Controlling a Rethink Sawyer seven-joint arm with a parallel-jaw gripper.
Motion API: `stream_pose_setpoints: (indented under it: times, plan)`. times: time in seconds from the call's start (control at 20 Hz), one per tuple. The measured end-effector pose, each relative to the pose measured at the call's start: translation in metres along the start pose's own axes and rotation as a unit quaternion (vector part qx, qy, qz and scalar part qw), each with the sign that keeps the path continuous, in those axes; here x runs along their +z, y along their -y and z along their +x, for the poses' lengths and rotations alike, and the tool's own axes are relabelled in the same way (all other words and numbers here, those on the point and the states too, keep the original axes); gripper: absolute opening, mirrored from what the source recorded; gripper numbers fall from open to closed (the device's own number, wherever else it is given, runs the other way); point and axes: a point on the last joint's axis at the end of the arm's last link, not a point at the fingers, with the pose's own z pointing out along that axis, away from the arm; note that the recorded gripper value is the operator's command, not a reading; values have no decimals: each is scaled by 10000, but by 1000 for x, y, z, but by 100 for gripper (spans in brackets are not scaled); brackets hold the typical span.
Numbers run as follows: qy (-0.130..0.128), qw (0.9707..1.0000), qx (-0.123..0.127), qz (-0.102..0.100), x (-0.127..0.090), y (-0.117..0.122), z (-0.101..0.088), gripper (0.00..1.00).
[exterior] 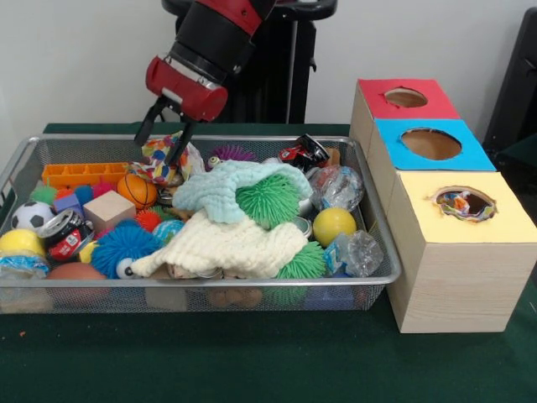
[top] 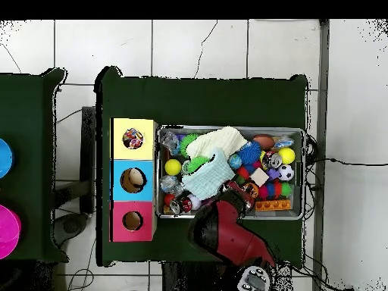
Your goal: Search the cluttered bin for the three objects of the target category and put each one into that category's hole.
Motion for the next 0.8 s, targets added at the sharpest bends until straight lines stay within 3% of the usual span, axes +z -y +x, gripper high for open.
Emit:
stream_pose_setpoints:
  times: [0.5,0.8]
  plan:
    - [-497,9984,255,-8,11,10,32,100]
    - [-816,9959,350,-152,10,3,50,100]
